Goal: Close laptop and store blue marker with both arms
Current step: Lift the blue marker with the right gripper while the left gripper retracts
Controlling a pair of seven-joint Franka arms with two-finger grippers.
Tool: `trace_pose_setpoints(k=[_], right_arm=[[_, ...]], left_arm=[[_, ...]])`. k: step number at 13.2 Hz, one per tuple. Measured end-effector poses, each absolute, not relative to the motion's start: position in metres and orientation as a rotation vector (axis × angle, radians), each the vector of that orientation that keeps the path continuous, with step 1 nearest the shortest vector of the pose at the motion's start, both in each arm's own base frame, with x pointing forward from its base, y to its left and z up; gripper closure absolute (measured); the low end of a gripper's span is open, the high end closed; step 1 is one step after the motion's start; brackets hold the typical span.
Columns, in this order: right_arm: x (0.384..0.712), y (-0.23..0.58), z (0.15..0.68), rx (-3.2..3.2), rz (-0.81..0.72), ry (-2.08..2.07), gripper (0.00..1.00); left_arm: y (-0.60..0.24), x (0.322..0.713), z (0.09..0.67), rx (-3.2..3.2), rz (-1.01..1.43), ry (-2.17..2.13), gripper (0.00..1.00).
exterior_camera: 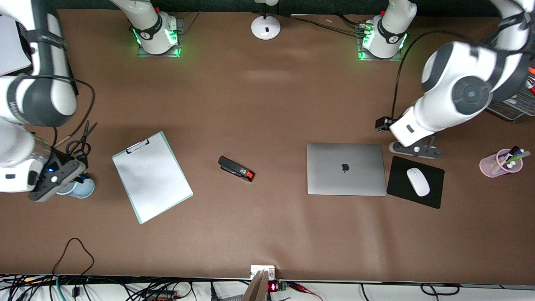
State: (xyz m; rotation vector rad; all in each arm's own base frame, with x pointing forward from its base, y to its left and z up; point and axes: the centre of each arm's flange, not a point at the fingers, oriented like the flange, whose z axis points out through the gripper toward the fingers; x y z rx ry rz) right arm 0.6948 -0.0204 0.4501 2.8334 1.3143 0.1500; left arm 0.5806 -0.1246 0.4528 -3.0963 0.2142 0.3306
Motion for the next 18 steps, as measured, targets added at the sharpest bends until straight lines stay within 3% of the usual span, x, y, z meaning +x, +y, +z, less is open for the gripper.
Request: trace_pose_setpoints(k=[4,9,15,18], right_arm=[[0.691,-0.060,0.488,2.860,0.389,1.548,0.82],[0.672,-0.138,0.505,2.807,0.653,1.844,0.82],[0.634,-0.255,0.461,2.704,1.141,2.094,0.82],[0.619,-0.291,0.419,2.673,1.271,2.170,0.82]], left_arm=[[-0.113,0.580,0.527,-3.082,0.389,0.299,0.00],[-0.031,0.575,0.597,-3.142,0.308,0.331,0.00],[-0.003,0.539,0.571,-3.152,0.167,0.282,0.00],[0.003,0.527,0.561,-3.154,0.154,0.270,0.00]])
